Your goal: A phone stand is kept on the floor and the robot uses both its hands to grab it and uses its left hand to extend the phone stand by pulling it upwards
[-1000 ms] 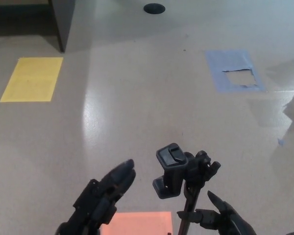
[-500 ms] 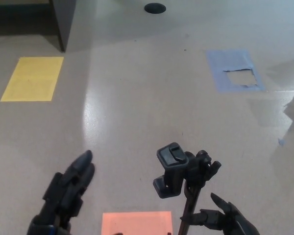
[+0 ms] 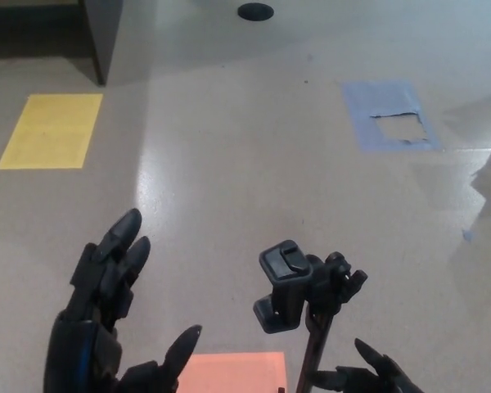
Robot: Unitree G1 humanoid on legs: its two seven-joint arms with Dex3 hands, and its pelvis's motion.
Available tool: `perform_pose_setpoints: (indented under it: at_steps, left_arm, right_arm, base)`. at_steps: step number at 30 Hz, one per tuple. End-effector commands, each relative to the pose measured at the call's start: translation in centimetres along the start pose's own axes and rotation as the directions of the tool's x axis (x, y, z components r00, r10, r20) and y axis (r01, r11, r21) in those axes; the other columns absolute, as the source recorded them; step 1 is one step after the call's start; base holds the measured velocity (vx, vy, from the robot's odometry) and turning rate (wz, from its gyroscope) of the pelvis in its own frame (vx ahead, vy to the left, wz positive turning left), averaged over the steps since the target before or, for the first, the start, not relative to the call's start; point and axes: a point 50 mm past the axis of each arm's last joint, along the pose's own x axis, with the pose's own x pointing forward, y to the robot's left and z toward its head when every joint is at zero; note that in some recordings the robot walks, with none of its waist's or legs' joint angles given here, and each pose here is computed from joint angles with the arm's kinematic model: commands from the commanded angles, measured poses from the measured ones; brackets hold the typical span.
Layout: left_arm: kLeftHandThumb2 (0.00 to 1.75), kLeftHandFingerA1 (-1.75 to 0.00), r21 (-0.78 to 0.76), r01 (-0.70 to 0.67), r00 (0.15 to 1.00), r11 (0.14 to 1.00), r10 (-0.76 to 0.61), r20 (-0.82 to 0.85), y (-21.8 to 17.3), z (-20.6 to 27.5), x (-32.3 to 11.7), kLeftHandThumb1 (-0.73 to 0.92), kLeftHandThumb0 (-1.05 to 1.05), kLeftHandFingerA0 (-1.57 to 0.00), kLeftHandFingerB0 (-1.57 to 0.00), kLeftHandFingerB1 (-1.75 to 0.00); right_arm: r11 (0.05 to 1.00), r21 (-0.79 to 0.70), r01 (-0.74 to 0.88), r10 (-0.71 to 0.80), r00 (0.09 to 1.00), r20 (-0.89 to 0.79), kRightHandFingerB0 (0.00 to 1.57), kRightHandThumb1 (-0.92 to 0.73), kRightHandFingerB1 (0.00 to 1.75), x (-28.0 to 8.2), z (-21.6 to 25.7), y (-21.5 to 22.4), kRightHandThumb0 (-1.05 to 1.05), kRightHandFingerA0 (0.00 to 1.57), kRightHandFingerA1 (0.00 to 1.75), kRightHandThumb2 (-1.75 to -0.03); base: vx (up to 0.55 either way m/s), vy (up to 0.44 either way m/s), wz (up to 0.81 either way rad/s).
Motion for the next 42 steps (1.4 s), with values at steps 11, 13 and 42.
perform_pose_setpoints:
  at_steps: [11,13,42]
  left_arm:
    - [0.59,-0.28,-0.016,0.020,0.999,1.000,-0.021,-0.042,-0.8,0.3,0.2,0.49,-0.84,-0.09,0.00,-0.25]
    - [0.59,-0.28,-0.016,0.020,0.999,1.000,-0.021,-0.042,-0.8,0.3,0.2,0.49,-0.84,-0.09,0.00,-0.25]
    - [0.88,0.00,-0.032,0.117,0.992,0.993,-0.118,-0.037,-4.3,0.8,3.0,0.45,-0.83,0.00,0.00,-0.06]
  right_arm:
    - [0.997,-0.009,0.073,-0.073,0.985,-0.156,0.00,-0.55,0.00,-1.1,-2.4,-2.6,-1.05,0.00,0.39,-0.57]
    - [0.997,-0.008,0.074,-0.074,0.985,-0.159,0.00,-0.55,0.00,-1.1,-2.4,-2.6,-1.05,0.00,0.39,-0.57]
    - [0.989,-0.010,0.146,-0.145,0.969,-0.199,0.00,-0.43,0.31,3.8,-1.5,-5.4,-1.05,0.00,0.42,-0.96]
  base:
    - [0.00,0.000,0.00]
    - [0.00,0.000,0.00]
    - [0.00,0.000,0.00]
